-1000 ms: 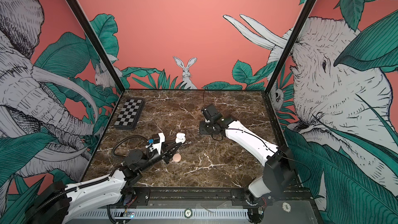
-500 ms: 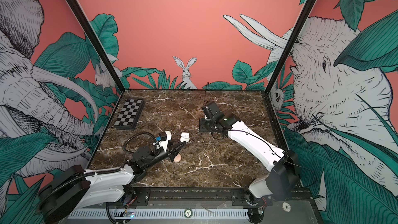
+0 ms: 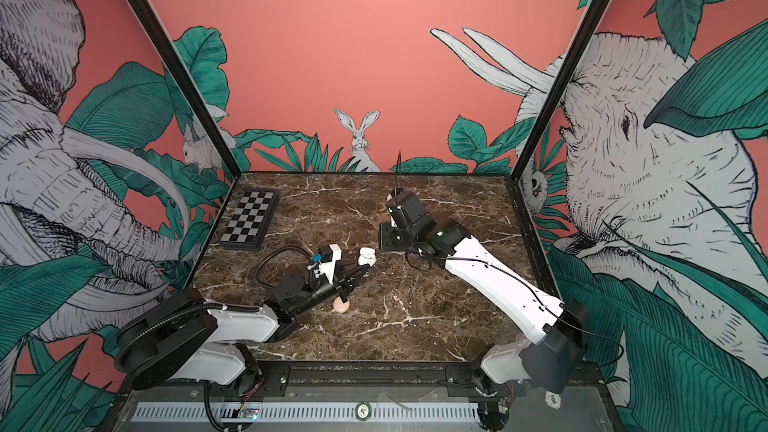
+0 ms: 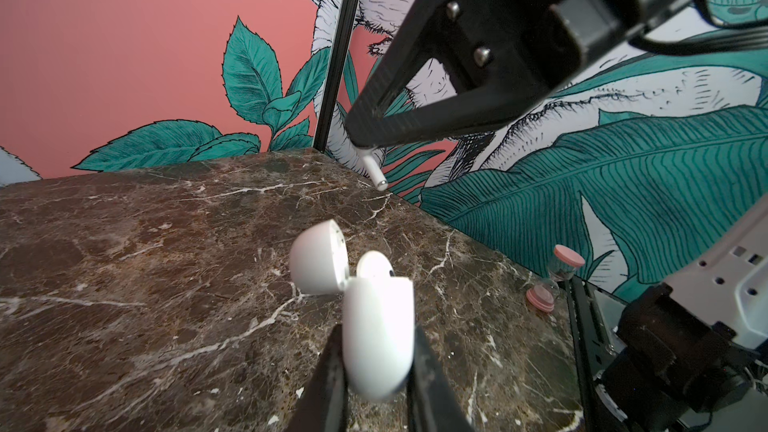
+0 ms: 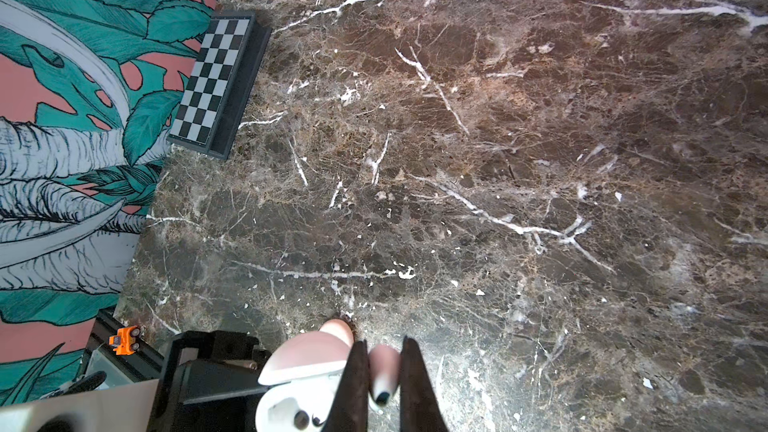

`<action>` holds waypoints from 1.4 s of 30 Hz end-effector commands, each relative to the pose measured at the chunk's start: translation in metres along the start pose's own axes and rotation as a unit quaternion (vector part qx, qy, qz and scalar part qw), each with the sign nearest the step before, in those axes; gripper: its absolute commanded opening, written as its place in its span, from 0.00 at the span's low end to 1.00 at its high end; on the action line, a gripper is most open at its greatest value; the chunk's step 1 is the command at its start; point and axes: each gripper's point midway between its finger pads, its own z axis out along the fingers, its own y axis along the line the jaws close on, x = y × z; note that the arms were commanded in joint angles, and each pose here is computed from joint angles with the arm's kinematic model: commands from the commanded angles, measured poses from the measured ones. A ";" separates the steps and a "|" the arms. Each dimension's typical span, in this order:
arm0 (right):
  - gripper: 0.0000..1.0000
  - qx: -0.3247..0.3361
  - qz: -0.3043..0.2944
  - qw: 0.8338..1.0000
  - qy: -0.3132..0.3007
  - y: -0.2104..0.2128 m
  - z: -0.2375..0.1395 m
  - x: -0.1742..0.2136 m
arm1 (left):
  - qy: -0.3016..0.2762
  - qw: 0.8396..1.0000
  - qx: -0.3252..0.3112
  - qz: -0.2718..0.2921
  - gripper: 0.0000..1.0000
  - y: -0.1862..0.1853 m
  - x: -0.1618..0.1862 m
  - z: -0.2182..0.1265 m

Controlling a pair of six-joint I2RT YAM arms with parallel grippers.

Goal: Insert the wireless bluetooth earbuds into the charging case
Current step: 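Carry the held earbud toward the open case in the left gripper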

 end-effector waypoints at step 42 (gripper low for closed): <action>0.09 -0.056 -0.021 0.996 -0.062 0.039 -0.014 0.000 | -0.063 0.997 0.031 -0.010 0.00 -0.015 -0.039 0.007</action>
